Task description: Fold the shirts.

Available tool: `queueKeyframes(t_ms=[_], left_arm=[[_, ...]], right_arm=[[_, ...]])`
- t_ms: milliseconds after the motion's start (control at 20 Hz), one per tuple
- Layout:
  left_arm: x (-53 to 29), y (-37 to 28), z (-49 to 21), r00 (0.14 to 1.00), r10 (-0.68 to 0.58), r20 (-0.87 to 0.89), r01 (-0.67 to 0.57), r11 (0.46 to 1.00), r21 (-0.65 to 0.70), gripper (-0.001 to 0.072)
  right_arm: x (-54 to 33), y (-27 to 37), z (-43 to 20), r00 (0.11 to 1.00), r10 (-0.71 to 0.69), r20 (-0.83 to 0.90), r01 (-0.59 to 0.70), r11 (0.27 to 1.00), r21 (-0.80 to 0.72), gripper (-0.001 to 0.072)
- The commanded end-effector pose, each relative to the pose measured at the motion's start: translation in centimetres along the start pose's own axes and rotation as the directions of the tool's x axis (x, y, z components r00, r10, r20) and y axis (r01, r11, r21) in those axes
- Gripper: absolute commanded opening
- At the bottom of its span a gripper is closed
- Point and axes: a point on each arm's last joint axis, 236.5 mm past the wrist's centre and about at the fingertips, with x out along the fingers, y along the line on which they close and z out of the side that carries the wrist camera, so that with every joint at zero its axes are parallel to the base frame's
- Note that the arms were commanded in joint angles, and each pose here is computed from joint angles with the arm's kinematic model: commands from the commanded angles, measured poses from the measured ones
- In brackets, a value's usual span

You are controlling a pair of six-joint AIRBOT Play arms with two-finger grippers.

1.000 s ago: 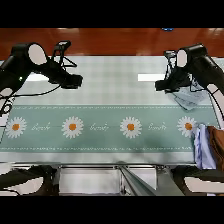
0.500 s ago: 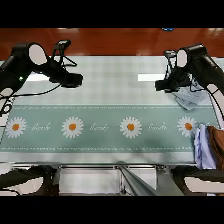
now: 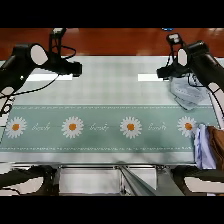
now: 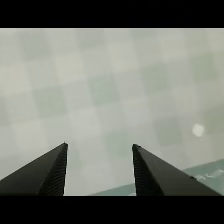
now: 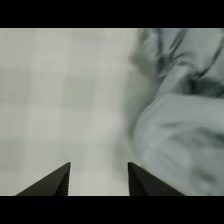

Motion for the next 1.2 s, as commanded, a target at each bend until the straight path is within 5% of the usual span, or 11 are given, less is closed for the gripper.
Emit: queueKeyframes(t_ms=[0,300,700,750,800,850,1150], left_arm=[[-1.5,4.9,0.6,0.995,0.099,0.012,-0.098,0.994,-0.044,0.05],[-3.6,8.5,-7.1,0.995,0.096,-0.027,-0.1,0.972,-0.211,0.0503],[-2.2,7.4,-10.5,0.998,0.052,-0.046,-0.062,0.964,-0.258,0.0503],[-2.2,7.4,-10.3,0.998,0.053,-0.041,-0.062,0.964,-0.258,0.0503],[-2.2,7.5,-10.2,0.998,0.054,-0.036,-0.062,0.964,-0.258,0.0503],[-2.3,7.7,-9.9,0.998,0.062,-0.022,-0.066,0.965,-0.255,0.0503],[-8.1,16.2,-7.7,0.973,0.219,0.065,-0.176,0.9,-0.399,0.0503]], right_arm=[[-2.4,-9.1,4.9,0.953,-0.257,0.161,0.256,0.966,0.027,0.0417],[7.2,-17.5,-1.2,0.996,-0.083,-0.038,0.091,0.892,0.442,0.0413],[18.0,-13.8,-7.9,0.965,0.135,-0.224,-0.016,0.886,0.463,0.0399],[18.3,-13.3,-8.1,0.962,0.15,-0.228,-0.029,0.888,0.459,0.0335],[18.3,-12.9,-8.0,0.96,0.166,-0.224,-0.049,0.891,0.451,0.0141],[18.0,-12.5,-7.6,0.96,0.185,-0.208,-0.073,0.888,0.454,0.0022],[6.8,-15.6,1.4,0.988,0.146,0.054,-0.155,0.898,0.411,0.0023]])
